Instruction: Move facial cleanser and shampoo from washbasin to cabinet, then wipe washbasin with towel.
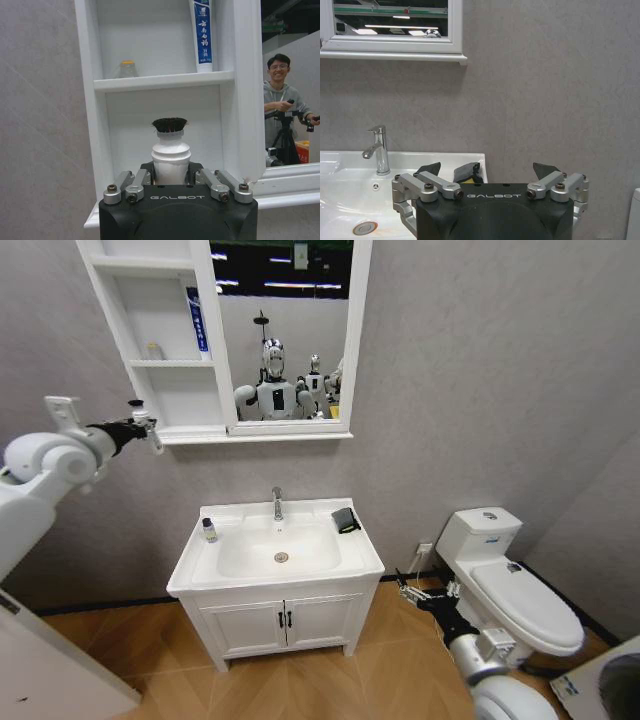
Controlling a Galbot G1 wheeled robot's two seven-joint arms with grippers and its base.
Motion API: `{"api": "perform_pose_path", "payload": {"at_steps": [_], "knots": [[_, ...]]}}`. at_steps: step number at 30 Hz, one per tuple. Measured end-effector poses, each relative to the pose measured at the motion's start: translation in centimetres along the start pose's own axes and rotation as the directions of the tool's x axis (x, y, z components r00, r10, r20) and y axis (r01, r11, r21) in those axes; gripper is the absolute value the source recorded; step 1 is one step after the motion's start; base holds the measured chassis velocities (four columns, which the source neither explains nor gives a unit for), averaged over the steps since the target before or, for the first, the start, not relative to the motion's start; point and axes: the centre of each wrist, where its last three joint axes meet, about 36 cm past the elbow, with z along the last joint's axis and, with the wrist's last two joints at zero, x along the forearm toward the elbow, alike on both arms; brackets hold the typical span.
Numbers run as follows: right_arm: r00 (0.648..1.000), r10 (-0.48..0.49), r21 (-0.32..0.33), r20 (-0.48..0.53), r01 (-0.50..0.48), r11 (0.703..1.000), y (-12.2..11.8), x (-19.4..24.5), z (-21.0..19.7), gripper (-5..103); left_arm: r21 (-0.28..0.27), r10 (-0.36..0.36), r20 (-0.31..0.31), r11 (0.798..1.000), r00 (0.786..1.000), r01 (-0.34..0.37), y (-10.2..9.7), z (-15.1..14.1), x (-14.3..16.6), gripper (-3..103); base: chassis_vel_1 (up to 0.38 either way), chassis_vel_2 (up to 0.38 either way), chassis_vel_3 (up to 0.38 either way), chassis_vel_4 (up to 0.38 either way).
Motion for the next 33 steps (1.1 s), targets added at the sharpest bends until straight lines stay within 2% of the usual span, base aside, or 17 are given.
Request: {"api": "perform_pose_path", "payload": {"at_steps": [3, 4, 5, 8, 9, 11, 16, 23, 33], "knots": [[1.000, -0.003, -0.001, 0.006, 0.003, 1.000, -0.1, -0.3, -0.1, 100, -0.017, 0.000, -0.014, 1.000, 1.000, 0.000, -1.0, -0.9, -2.9, 34, 0.000, 0.000, 0.000, 0.000], [1.000, -0.003, -0.002, 0.010, 0.003, 1.000, -0.1, -0.5, -0.1, 100, -0.018, -0.008, -0.018, 1.000, 1.000, 0.008, -1.1, -1.5, -4.2, 34, 0.000, 0.000, 0.000, 0.000], [1.000, -0.003, -0.002, 0.010, 0.003, 1.000, -0.1, -0.5, -0.1, 100, -0.018, -0.008, -0.018, 1.000, 1.000, 0.008, -1.1, -1.5, -4.2, 34, 0.000, 0.000, 0.000, 0.000], [1.000, -0.002, -0.004, 0.021, 0.002, 1.000, -0.3, -0.9, -0.3, 100, -0.024, -0.037, -0.033, 0.999, 0.999, 0.037, -1.2, -2.7, -7.6, 34, 0.000, 0.000, 0.000, 0.000], [1.000, -0.002, -0.004, 0.021, 0.002, 1.000, -0.3, -0.9, -0.3, 100, -0.024, -0.037, -0.033, 0.999, 0.999, 0.037, -1.2, -2.7, -7.6, 34, 0.000, 0.000, 0.000, 0.000], [0.999, 0.004, -0.011, 0.033, -0.003, 1.000, -0.3, -1.0, -0.3, 100, -0.041, -0.034, -0.031, 0.999, 0.999, 0.033, -1.5, -3.2, -9.6, 34, 0.000, 0.000, 0.000, 0.000], [0.997, 0.006, -0.014, 0.082, -0.005, 1.000, -0.6, -1.1, -0.4, 100, -0.063, -0.024, -0.028, 0.998, 0.999, 0.022, -1.9, -3.2, -11.7, 34, 0.000, 0.000, 0.000, 0.000], [0.992, 0.007, -0.015, 0.123, -0.005, 1.000, -1.1, -1.8, -0.7, 100, -0.055, -0.037, -0.009, 0.998, 0.999, 0.036, -2.0, -3.9, -14.4, 33, 0.000, 0.000, 0.000, 0.000], [0.989, -0.019, -0.017, 0.148, 0.022, 1.000, -1.1, -2.1, -1.0, 100, -0.038, -0.112, -0.029, 0.993, 0.993, 0.111, -0.5, -2.3, -16.4, 33, 0.000, 0.000, 0.000, 0.000]]}}
